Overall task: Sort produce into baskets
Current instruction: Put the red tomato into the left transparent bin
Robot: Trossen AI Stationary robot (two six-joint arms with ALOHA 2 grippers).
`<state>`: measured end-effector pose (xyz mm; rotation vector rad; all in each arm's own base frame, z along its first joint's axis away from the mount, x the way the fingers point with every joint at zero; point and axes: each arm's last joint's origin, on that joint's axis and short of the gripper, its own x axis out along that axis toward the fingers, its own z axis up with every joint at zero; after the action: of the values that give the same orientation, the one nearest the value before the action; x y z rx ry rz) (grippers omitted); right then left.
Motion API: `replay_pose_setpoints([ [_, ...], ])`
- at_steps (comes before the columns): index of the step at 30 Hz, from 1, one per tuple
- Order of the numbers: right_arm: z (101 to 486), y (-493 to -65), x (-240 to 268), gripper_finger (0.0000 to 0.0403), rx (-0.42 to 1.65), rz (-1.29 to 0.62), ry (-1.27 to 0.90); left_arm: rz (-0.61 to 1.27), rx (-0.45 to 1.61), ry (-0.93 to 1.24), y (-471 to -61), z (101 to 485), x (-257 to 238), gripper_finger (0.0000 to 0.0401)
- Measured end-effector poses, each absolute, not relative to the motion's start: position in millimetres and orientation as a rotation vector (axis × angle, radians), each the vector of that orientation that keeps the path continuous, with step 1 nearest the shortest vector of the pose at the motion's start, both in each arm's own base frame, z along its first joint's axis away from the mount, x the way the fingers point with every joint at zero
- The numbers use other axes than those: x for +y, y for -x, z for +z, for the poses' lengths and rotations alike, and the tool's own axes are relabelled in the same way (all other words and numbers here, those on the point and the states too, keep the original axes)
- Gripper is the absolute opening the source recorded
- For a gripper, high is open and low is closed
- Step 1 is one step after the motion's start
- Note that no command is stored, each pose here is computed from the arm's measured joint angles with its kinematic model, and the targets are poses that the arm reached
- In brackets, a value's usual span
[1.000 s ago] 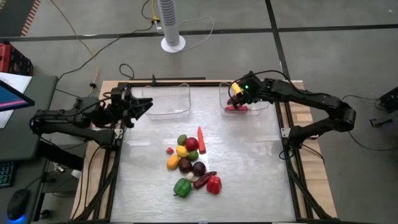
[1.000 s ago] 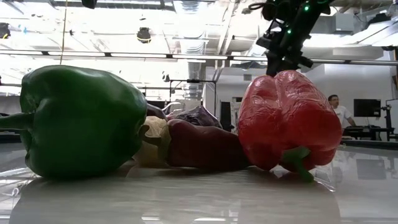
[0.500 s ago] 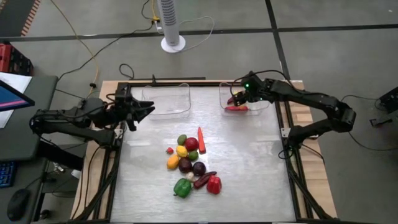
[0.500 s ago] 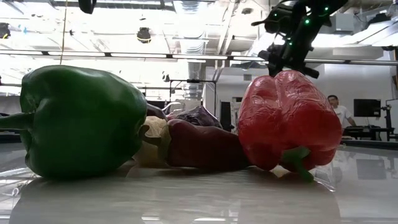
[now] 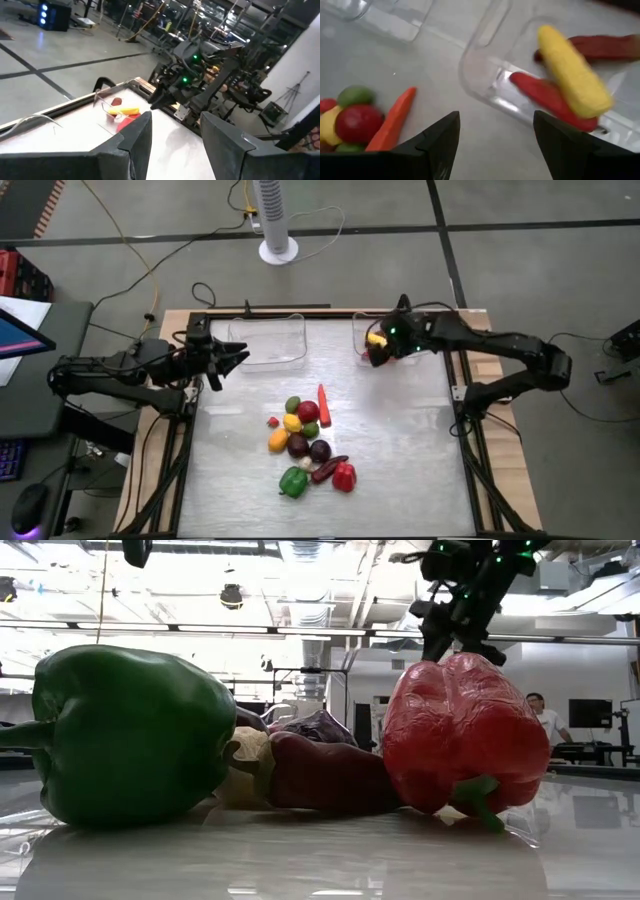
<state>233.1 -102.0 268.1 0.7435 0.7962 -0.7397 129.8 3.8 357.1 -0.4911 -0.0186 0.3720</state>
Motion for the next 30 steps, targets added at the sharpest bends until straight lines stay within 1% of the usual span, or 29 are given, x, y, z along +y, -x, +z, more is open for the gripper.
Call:
replay_pose_setpoints([
  [5, 271.9, -249.0, -73.1, 0.0281, 0.742, -0.666, -0.741, 0.361, 0.006, 0.456, -129.8, 355.7, 3.3, 0.0154],
  [9, 275.1, -256.7, -58.7, 0.0281, 0.704, -0.613, -0.71, 0.405, -0.008, 0.456, -129.4, 355.9, 4.6, 0.0154],
  [12, 278.2, -259.9, -59.5, 0.0281, 0.658, -0.603, -0.693, 0.411, -0.029, 0.535, -129.2, 356.1, 4.8, 0.0154],
  [20, 295.9, -273.2, -66.3, 0.0281, 0.441, -0.519, -0.64, 0.414, 0.007, 0.572, -128.9, 351.9, 4.5, 0.0154],
  [23, 298.0, -275.2, -64.0, 0.0281, 0.432, -0.475, -0.608, 0.421, -0.011, 0.634, -129.3, 352.2, 4.6, 0.0154],
  [30, 296.2, -271.4, -75.3, 0.0281, 0.464, -0.452, -0.603, 0.423, -0.013, 0.721, -134.8, 350.2, 4.1, 0.0154],
])
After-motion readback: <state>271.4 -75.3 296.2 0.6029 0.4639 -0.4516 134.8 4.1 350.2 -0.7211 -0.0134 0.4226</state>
